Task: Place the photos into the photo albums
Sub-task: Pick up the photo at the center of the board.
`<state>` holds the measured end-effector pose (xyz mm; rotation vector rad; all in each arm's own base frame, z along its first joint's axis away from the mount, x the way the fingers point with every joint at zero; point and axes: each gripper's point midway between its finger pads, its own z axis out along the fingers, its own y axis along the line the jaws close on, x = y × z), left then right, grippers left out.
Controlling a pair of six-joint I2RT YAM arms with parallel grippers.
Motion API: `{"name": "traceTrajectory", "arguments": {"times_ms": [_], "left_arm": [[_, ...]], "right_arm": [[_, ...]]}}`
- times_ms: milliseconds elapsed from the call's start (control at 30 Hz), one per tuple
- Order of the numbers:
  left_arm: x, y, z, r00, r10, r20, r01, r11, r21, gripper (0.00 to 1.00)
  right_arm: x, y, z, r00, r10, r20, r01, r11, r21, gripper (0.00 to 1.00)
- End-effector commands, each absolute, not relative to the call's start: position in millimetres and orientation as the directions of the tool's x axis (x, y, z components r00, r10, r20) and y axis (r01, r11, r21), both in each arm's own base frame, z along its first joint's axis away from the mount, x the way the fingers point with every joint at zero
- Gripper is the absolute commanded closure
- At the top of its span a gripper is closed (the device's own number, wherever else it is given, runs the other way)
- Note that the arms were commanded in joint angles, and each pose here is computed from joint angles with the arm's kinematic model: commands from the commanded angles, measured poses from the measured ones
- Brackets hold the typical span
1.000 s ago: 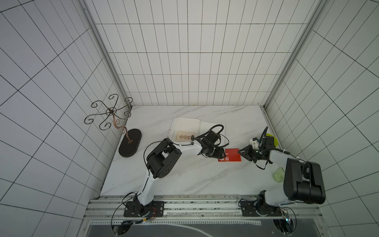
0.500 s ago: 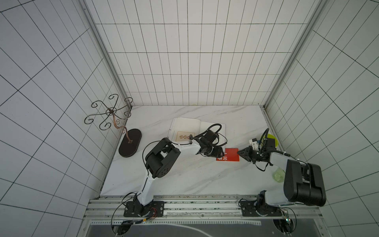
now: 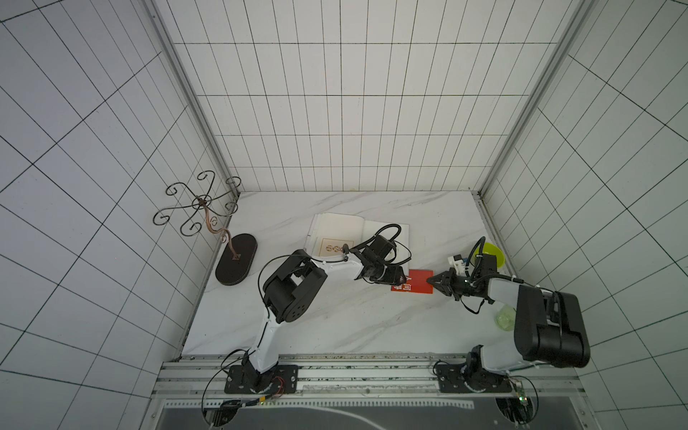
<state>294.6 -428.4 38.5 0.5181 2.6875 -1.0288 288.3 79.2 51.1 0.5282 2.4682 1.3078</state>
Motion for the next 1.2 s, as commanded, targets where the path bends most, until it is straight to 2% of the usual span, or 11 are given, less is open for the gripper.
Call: {"name": "traceTrajectory", "arguments": {"times_ms": [0, 300, 667, 1167], "left_arm": [[277.6, -407.4, -4.6, -0.941, 0.265, -0.213, 0.339, 0.763, -0.55, 0.4], [281.5, -410.1, 10.0, -0.937, 0.257, -0.235, 0.347, 0.747, -0.567, 0.4], [288.6, -417.9, 60.6, -0.916, 0.247, -0.316, 0.395, 0.693, -0.603, 0.4], [299.1, -416.3, 114.5, -0.886, 0.223, -0.407, 0.445, 0.653, -0.613, 0.4]], "right_arm": [[275.4, 86.3, 42.8, -0.899, 0.436, -0.049, 0.194, 0.494, 0.847, 0.89], [276.9, 77.1, 41.4, -0.885, 0.461, -0.069, 0.224, 0.551, 0.804, 1.0], [283.6, 42.4, 67.3, -0.828, 0.52, -0.21, 0.274, 0.702, 0.657, 1.0], [294.1, 21.4, 137.0, -0.758, 0.526, -0.386, 0.238, 0.774, 0.587, 1.0]]}}
